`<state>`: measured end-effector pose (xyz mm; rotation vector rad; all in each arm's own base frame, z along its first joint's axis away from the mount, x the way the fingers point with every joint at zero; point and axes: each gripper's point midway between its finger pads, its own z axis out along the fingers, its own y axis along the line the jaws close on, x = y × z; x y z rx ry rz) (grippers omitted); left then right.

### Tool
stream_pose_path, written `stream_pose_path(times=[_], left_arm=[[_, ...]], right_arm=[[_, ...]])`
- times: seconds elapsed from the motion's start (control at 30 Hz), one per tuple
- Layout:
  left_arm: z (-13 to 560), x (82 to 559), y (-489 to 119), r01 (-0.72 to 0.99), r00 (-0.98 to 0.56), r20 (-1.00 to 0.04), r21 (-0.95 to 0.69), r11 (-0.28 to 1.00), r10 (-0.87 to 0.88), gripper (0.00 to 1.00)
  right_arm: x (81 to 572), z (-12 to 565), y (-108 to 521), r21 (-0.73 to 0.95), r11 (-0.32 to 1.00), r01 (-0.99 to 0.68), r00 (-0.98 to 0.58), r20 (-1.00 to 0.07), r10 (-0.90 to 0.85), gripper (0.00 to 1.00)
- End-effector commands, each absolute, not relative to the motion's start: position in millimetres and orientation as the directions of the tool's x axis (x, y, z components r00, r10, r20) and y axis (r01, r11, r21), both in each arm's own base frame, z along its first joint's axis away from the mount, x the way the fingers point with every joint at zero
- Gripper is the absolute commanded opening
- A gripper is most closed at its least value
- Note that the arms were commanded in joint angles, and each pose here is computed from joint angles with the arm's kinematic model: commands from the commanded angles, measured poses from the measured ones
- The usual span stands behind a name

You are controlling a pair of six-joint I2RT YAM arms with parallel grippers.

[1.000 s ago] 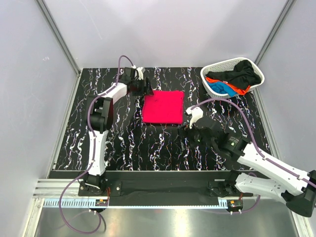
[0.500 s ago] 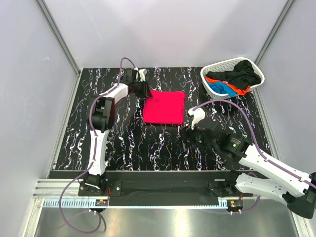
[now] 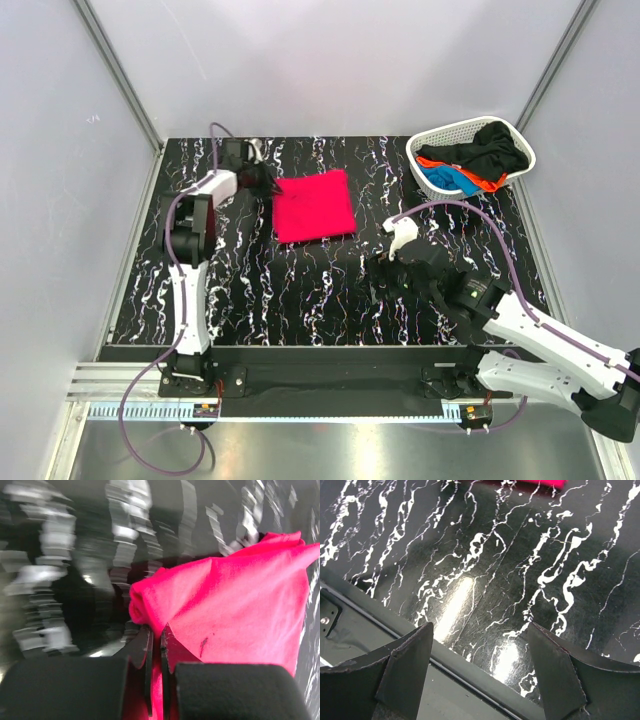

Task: Fold and stack the t-shirts
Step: Neatly place the folded tshirt to the corner

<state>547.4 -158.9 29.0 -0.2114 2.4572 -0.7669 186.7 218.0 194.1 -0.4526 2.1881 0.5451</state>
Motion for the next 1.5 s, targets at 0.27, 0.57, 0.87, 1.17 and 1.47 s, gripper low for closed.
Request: stream_pose_path(times=[0.27, 0.57, 0.87, 1.17, 1.47], left_arm=[[72.2, 577.9, -52.3, -0.047, -0.767, -0.6, -0.298, 0.953, -0.226, 0.0], [87.6, 554.9, 49.1, -0.077, -0.779, -0.627, 0.13, 0.989, 0.022, 0.0], [123.0, 591.6, 145.2, -0.147, -0.727, -0.674, 0.342, 0.928, 0.133, 0.0], [135.8, 655.8, 173.5, -0.205, -0.537, -0.833, 0.282, 0.937, 0.134, 0.0], [142.5, 697.6, 168.3, -0.202, -0.343, -0.935, 0.17, 0.964, 0.093, 0.0]], right_arm=[[212.3, 203.2, 228.5, 0.148, 0.866, -0.478, -0.568, -0.804, -0.177, 0.84], [229.8, 198.0, 247.0, 0.123, 0.843, -0.523, -0.563, -0.793, -0.234, 0.84], [246.9, 184.4, 239.1, 0.165, 0.834, -0.526, -0.616, -0.75, -0.24, 0.84], [268.7, 172.9, 241.0, 0.166, 0.812, -0.56, -0.64, -0.708, -0.297, 0.83], [277.0, 158.3, 235.9, 0.179, 0.815, -0.55, -0.675, -0.67, -0.309, 0.82]])
